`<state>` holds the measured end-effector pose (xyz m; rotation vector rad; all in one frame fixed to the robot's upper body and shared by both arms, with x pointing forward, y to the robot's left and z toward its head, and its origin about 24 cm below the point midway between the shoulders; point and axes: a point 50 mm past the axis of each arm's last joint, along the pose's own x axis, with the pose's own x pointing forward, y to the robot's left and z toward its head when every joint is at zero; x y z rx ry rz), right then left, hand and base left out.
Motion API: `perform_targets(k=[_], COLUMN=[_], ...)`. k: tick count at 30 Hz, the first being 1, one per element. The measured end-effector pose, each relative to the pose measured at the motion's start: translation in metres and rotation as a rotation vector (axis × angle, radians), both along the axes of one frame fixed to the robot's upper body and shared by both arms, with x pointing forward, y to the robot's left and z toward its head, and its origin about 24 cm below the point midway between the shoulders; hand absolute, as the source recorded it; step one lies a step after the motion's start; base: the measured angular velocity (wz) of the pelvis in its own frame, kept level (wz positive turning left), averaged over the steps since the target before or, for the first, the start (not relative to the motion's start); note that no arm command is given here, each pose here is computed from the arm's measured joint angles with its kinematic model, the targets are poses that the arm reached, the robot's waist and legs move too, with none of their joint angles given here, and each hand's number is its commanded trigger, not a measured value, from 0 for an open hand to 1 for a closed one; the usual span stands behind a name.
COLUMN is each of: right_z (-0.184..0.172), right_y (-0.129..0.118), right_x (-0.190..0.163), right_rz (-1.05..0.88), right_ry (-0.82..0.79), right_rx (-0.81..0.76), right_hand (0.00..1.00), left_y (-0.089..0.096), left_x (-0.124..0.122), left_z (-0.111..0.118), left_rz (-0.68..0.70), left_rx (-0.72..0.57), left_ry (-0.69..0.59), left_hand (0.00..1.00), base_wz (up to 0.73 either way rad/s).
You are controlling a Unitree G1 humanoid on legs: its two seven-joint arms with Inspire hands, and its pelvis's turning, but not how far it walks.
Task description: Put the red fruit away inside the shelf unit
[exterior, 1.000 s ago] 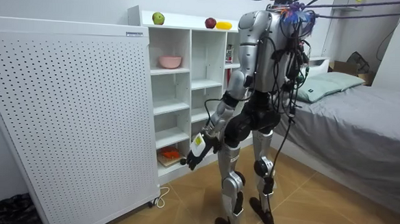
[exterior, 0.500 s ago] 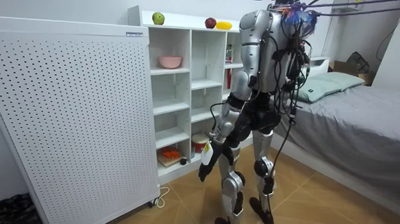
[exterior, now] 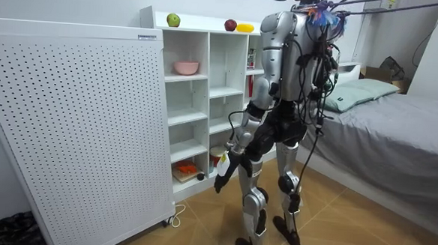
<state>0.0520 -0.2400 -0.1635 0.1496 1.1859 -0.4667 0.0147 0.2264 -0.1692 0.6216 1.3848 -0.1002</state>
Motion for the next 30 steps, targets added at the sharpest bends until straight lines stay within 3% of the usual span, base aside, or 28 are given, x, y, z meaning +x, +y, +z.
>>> perform_targets(k=[4,10,15,25,30], right_z=[0.025,0.080,0.104,0.194,0.226], right_y=[-0.019,-0.026,-0.027,-0.019,-0.013], right_x=[0.048,0.109,0.122,0.155,0.165], right_rz=[-0.163,-0.207,-0.268,-0.220,-0.213], right_ry=[-0.244,-0.589,-0.678,-1.078,-1.223], right_rx=[-0.105,-0.235,-0.313,-0.543,-0.566], right_hand=[0.00,0.00,0.00,0.00,0.00], left_y=[0.001,0.003,0.005,0.001,0.001], left_x=[-0.002,-0.008,-0.008,-0.007,-0.008], left_z=[0.001,0.003,0.005,0.004,0.003], left_rz=[0.003,0.001,0.003,-0.018,-0.022], left_rx=[0.001,0.025,0.042,0.028,0.014], left_ry=[-0.025,-0.041,-0.057,-0.052,-0.037], left_hand=[0.00,0.00,0.00,0.00,0.00], base_wz=[-0.02,-0.03,-0.01,-0.02,-0.02])
